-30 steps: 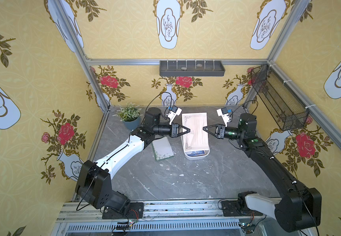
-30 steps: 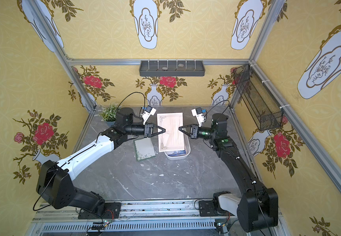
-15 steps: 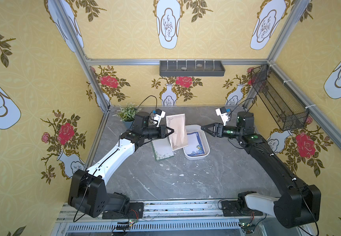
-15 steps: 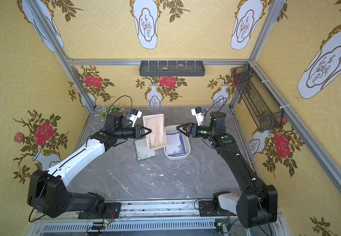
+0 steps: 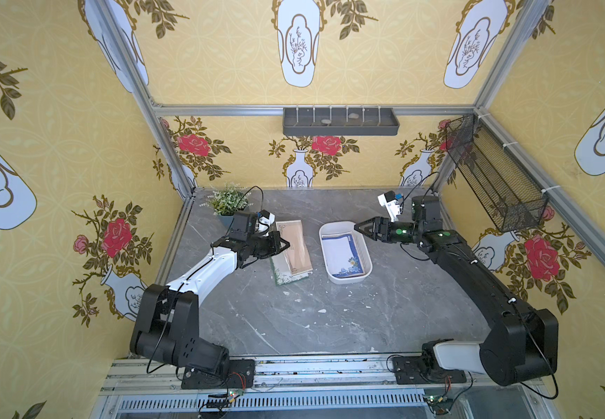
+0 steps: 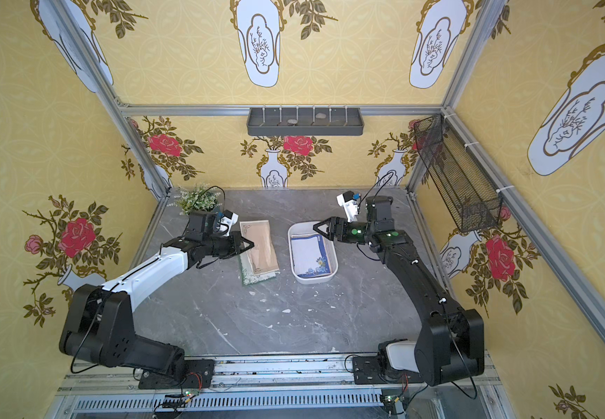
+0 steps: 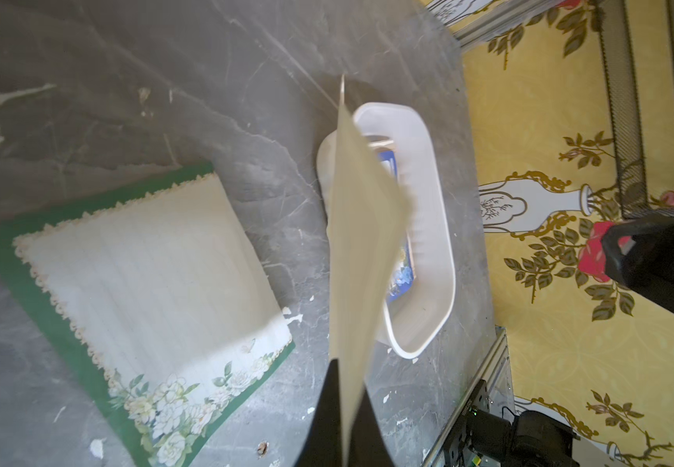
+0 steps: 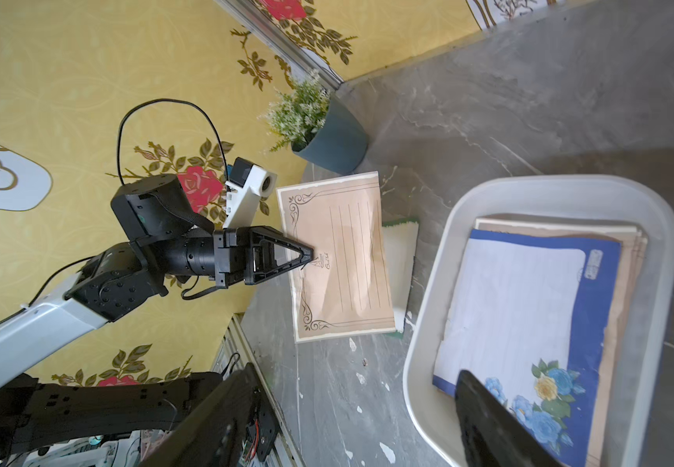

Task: Take out the stationery paper from the storage box
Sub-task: Place the stationery paper at the center of the board.

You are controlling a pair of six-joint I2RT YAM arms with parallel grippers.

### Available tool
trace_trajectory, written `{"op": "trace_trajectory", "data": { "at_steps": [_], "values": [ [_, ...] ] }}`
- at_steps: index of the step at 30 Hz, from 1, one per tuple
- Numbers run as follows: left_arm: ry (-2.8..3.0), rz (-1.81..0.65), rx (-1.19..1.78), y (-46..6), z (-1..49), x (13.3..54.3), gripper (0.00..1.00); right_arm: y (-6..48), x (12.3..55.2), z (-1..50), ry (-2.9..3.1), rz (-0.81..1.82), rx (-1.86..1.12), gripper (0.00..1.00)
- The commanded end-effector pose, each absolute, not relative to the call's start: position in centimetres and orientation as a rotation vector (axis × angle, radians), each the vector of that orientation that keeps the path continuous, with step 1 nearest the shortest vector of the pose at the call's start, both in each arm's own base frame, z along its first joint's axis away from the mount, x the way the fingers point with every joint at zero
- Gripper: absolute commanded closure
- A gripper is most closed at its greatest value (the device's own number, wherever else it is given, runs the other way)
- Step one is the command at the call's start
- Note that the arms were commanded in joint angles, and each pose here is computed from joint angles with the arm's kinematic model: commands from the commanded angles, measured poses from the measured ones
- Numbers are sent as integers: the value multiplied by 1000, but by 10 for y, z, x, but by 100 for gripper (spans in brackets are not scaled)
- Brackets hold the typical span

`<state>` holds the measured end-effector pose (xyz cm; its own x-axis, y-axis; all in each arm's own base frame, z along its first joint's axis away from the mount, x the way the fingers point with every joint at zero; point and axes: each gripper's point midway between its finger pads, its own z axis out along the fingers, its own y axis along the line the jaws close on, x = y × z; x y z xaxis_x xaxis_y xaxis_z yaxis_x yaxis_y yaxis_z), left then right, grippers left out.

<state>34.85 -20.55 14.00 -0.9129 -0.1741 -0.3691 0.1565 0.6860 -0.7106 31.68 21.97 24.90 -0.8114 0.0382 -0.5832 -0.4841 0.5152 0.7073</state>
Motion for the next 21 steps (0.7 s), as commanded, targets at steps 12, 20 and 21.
{"op": "trace_trajectory", "data": {
  "at_steps": [12, 20, 21],
  "values": [
    [2569, -1101, -91, -218, 88, 377, 100, 225, 325, 186, 2457, 1003, -384, 22],
    [2673, -908, -113, -203, 68, 367, 44, 219, 342, 126, 2654, 698, -329, 25],
    [2679, -871, -124, -198, 69, 365, 37, 219, 344, 118, 2680, 645, -335, 26]
  ]
}}
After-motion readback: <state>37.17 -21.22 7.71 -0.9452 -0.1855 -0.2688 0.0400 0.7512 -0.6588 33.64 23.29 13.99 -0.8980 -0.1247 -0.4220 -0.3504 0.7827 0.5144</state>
